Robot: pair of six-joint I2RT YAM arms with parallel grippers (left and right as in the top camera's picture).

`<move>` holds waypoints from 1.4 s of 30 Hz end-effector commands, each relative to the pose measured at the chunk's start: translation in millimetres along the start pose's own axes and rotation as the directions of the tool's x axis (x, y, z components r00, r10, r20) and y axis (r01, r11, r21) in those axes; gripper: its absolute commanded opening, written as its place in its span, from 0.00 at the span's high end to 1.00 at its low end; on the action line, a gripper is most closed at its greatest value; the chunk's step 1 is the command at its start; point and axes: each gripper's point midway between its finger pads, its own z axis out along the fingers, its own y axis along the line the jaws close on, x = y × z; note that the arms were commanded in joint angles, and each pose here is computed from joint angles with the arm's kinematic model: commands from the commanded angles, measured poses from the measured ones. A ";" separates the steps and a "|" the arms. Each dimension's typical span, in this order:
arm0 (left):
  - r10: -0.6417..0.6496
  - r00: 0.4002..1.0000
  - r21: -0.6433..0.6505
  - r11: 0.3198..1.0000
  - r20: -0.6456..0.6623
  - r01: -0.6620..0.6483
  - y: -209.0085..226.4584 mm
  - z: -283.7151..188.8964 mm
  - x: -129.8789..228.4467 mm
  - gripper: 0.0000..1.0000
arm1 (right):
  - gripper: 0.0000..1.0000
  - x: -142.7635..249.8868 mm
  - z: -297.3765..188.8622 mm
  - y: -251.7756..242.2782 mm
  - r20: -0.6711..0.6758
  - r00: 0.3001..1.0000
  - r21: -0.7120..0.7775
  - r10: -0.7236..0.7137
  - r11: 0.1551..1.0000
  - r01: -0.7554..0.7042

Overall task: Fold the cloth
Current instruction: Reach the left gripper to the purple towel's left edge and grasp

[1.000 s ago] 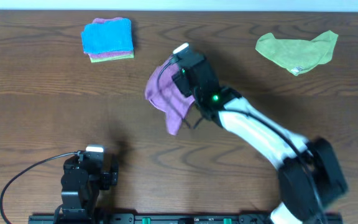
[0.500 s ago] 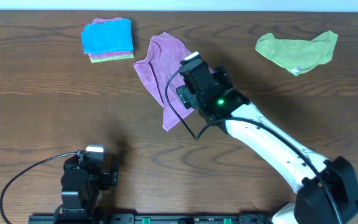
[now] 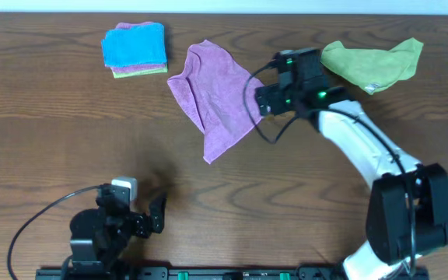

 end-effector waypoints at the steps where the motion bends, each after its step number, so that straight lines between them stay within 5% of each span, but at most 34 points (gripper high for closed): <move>1: -0.087 0.996 0.067 0.994 -0.016 0.087 -21.4 -12.5 -34.1 0.05 | 0.01 3.3 7.5 8.6 -0.016 1.000 -0.140 0.019 0.990 -0.021; 12: -0.287 0.891 0.209 0.904 -0.352 0.373 -59.3 30.4 -98.9 0.05 | 0.01 19.9 34.2 6.5 -0.076 0.993 -0.185 0.089 0.978 -0.102; 14: -0.409 0.816 0.148 0.853 -0.409 0.501 -54.5 46.1 -94.4 0.05 | 0.01 18.8 34.4 5.4 -0.072 0.993 -0.183 0.098 0.977 -0.110; 17: -0.637 0.606 -0.025 0.699 -0.476 0.715 -44.1 70.0 -80.9 0.05 | 0.01 18.3 34.4 4.6 -0.070 0.993 -0.182 0.099 0.977 -0.110; 21: -0.727 0.435 -0.159 0.590 -0.531 0.791 -39.4 92.4 -57.6 0.05 | 0.02 16.4 34.4 3.9 -0.062 0.993 -0.182 0.098 0.977 -0.108; 27: -0.728 0.315 -0.197 0.523 -0.609 0.829 -48.3 132.7 -35.9 0.05 | 0.03 15.2 34.2 1.7 -0.057 0.993 -0.179 0.101 0.978 -0.110; 42: -0.754 0.197 -0.259 0.440 -0.626 0.860 -61.0 197.9 -0.8 0.05 | 0.04 14.1 34.2 1.3 -0.055 0.992 -0.179 0.116 0.976 -0.124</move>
